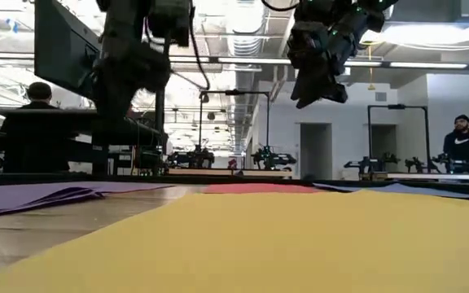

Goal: Organize paper
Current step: Stack the purple paper on top of the purple paper

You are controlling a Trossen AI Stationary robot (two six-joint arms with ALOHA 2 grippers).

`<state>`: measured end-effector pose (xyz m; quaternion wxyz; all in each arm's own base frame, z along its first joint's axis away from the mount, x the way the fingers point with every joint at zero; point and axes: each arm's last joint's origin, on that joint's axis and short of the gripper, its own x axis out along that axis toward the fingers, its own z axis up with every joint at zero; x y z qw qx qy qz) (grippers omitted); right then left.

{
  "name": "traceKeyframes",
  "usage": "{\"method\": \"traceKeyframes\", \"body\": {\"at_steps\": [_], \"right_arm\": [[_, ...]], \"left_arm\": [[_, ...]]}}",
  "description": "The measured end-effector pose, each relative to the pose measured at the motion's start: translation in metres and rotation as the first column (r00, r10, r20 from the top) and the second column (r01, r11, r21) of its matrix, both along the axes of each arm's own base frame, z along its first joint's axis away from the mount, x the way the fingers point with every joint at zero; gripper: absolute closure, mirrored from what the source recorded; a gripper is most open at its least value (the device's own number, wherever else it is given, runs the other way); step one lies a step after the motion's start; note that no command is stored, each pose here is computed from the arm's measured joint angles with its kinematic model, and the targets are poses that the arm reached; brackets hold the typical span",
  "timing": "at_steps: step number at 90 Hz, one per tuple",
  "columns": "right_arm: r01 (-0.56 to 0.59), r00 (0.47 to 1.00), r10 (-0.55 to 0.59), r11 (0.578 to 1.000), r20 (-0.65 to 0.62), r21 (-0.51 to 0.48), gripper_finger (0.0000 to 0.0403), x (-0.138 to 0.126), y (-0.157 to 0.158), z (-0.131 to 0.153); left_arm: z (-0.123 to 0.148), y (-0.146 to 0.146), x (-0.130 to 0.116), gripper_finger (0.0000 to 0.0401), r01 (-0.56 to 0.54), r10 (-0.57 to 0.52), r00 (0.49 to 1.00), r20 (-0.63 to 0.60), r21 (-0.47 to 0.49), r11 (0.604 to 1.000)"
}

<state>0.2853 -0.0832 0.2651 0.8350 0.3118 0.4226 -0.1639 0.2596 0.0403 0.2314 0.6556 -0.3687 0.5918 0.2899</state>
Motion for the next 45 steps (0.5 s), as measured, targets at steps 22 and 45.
{"method": "traceKeyframes", "body": {"at_steps": [22,45], "right_arm": [[0.244,0.97,-0.244,0.968,0.017,-0.051,0.0305,0.011,0.045,-0.011],[0.281,0.959,-0.282,0.96,0.042,0.016,0.0305,0.014,0.074,-0.01]], "left_arm": [[-0.049,-0.019,-0.012,0.028,-0.127,0.124,0.988,0.092,0.026,0.992],[-0.064,-0.045,-0.016,0.028,-0.124,0.121,0.988,0.099,0.028,0.992]]}}
